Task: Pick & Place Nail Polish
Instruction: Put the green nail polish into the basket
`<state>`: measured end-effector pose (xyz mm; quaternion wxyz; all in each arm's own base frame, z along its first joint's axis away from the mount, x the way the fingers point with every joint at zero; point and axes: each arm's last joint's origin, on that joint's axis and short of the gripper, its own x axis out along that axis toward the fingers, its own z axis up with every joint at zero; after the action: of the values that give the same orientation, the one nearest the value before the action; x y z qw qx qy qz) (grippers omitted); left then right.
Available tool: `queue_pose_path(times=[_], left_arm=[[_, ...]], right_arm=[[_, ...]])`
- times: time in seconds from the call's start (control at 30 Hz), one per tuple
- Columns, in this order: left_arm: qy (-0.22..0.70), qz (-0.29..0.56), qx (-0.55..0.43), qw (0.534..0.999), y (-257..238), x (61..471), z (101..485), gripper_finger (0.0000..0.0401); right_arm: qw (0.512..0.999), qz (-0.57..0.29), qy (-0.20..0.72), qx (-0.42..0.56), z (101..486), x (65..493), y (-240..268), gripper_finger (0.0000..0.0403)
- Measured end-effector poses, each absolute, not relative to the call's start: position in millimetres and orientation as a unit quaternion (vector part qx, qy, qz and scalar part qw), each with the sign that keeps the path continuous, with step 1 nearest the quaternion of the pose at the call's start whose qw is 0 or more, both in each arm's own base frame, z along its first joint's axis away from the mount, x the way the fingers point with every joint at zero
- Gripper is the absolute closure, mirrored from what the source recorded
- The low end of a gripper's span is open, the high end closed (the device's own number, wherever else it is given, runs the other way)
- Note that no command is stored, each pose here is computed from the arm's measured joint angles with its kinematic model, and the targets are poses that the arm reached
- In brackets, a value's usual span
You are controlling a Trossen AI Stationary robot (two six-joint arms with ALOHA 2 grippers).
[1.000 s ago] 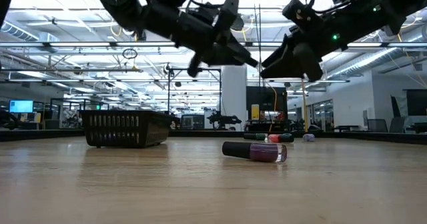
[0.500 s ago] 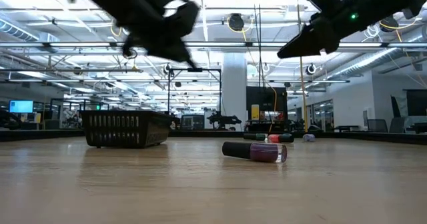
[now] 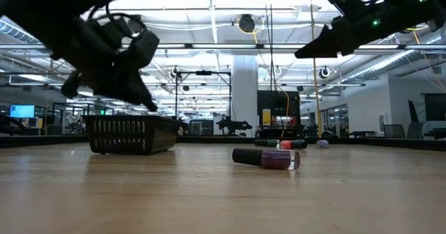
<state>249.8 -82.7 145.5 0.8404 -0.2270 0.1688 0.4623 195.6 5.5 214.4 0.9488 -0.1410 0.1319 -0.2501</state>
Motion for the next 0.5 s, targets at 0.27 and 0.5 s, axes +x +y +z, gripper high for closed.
queue_pose_path(times=[0.27,0.5], left_arm=[[0.196,0.467,-0.259,0.823,-74,250,135,0.0347],[0.225,0.458,-0.273,0.815,-65,255,135,0.0333]], right_arm=[[0.949,-0.249,0.132,-0.141,214,196,6,0.0177],[0.949,-0.249,0.133,-0.141,214,196,6,0.0177]])
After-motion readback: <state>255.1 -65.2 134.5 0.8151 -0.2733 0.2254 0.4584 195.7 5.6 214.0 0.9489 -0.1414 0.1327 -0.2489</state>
